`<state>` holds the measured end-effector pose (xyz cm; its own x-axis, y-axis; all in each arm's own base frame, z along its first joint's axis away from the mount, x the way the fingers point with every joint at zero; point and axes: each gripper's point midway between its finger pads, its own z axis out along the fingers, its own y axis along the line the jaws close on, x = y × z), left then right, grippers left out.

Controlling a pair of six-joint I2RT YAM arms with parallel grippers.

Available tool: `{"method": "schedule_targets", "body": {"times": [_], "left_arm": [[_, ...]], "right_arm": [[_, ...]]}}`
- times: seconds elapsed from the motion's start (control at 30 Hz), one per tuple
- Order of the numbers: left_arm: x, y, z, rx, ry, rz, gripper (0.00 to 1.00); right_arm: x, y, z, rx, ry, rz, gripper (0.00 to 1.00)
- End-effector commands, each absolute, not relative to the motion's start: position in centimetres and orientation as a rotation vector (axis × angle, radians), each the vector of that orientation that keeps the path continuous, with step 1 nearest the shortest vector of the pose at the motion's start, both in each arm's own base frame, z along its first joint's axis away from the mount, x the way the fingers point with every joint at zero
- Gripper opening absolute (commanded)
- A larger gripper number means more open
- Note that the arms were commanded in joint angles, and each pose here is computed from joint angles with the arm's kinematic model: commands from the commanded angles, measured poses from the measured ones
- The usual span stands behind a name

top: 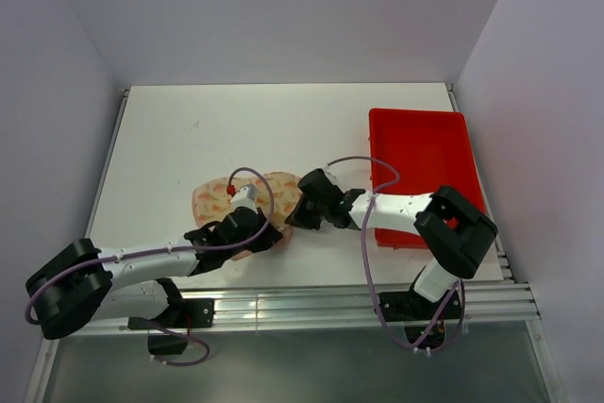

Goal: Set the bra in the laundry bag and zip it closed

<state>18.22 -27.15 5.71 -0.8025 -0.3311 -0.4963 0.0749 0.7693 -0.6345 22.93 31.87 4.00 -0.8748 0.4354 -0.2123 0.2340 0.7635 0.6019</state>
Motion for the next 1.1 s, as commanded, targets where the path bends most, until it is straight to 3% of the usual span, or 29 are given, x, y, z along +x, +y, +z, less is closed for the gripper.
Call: {"method": "schedule_targets", "body": {"times": [0.0, 1.07], "left_arm": [[17.5, -25.0, 4.3, -0.246, 2.399, -0.817, 0.00], [15.9, -17.4, 3.6, -0.564, 2.374, -0.706, 0.00]], "right_arm": [[26.1, 29.0, 4.2, 0.550, 2.526, 0.661, 0.02], [35.7, 24.6, 6.7, 0.308, 2.518, 0.303, 0.03]]}}
